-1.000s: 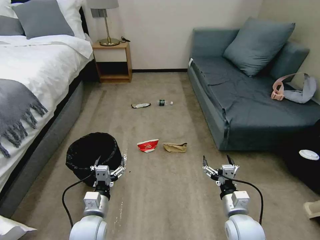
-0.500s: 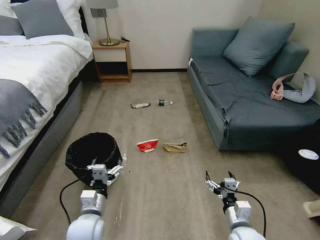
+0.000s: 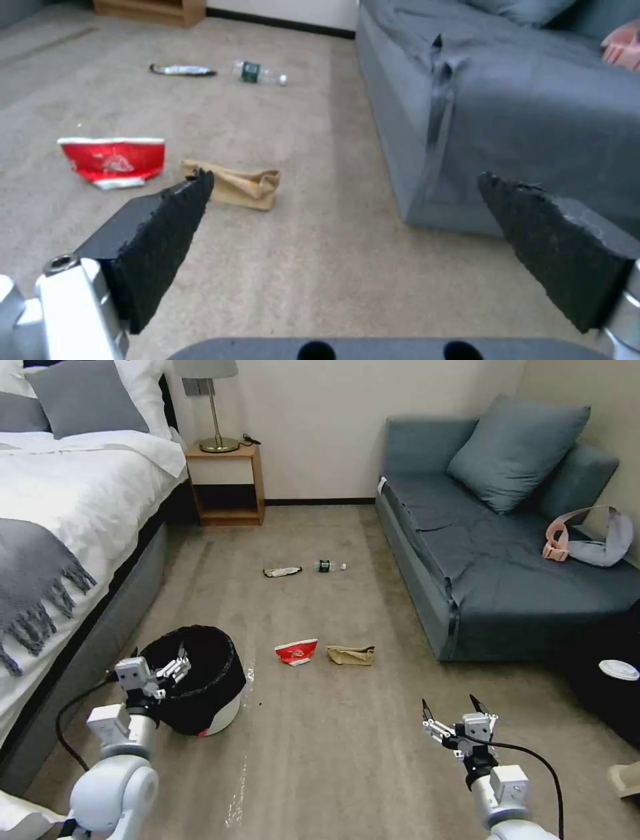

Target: Pick up the trash bin, then pick up the garbage on the floor and place it into the trash bin.

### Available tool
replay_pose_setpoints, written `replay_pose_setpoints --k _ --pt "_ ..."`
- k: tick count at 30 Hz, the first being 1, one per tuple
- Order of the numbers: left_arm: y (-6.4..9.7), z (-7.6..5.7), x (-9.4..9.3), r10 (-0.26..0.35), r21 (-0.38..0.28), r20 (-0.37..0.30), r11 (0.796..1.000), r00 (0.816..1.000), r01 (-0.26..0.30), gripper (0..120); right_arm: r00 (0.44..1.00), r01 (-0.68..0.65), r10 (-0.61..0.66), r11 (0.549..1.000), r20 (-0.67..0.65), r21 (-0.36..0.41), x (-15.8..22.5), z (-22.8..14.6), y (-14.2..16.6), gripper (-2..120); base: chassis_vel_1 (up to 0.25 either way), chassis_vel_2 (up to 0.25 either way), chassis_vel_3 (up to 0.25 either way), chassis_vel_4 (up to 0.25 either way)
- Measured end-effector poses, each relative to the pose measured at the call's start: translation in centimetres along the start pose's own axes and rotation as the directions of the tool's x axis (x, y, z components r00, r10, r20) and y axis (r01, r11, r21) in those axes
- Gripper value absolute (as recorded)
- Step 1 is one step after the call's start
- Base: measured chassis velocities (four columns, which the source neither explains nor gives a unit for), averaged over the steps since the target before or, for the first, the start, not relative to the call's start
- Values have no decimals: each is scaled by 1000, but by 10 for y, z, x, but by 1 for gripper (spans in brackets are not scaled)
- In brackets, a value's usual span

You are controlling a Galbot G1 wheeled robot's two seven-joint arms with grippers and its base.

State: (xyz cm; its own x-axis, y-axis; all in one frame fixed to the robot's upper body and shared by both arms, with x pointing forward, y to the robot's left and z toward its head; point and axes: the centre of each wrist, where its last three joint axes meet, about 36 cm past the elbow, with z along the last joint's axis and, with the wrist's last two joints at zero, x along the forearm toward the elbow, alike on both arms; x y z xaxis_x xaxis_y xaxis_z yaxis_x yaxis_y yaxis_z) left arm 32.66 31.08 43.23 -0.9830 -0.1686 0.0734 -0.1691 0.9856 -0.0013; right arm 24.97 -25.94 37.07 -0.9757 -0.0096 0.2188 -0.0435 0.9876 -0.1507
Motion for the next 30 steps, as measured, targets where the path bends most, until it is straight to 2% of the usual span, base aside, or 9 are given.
replay_pose_setpoints --k 3,5,11,16,20,22,24,28,30 --pt "4 4 -2 -27 -14 -13 1000 1000 27 97 1000 -3 3 1000 -8 -2 1 7 3 100 0 0 0 0" --pt "12 10 -8 -86 -40 -43 996 995 85 93 1000 -6 6 1000 -14 -2 2 15 6 100 0 0 0 0" --pt "31 14 -24 -144 -95 -69 986 987 137 84 1000 -10 10 1000 -21 -3 2 24 8 100 0 0 0 0" --pt "39 0 -45 -159 -95 -85 984 984 151 83 1000 -15 15 1000 -26 3 0 33 7 100 0 0 0 0" --pt "35 -16 -62 -151 -110 -140 985 979 136 84 1000 -22 22 1000 -21 13 -4 39 6 100 0 0 0 0" --pt "33 -28 -75 -165 -150 -204 979 965 136 84 1000 -25 26 999 -4 27 -7 40 3 100 0 0 0 0" --pt "34 -29 -79 -171 -157 -221 978 960 138 84 1000 -27 27 999 3 27 -7 40 3 100 0 0 0 0" --pt "37 -23 -94 -202 -172 -263 972 943 160 84 999 -34 33 999 26 23 -7 42 2 100 0 0 0 0" --pt "42 -6 -106 -235 -188 -307 965 922 183 84 998 -39 38 999 42 22 -6 44 0 100 0 0 0 0"
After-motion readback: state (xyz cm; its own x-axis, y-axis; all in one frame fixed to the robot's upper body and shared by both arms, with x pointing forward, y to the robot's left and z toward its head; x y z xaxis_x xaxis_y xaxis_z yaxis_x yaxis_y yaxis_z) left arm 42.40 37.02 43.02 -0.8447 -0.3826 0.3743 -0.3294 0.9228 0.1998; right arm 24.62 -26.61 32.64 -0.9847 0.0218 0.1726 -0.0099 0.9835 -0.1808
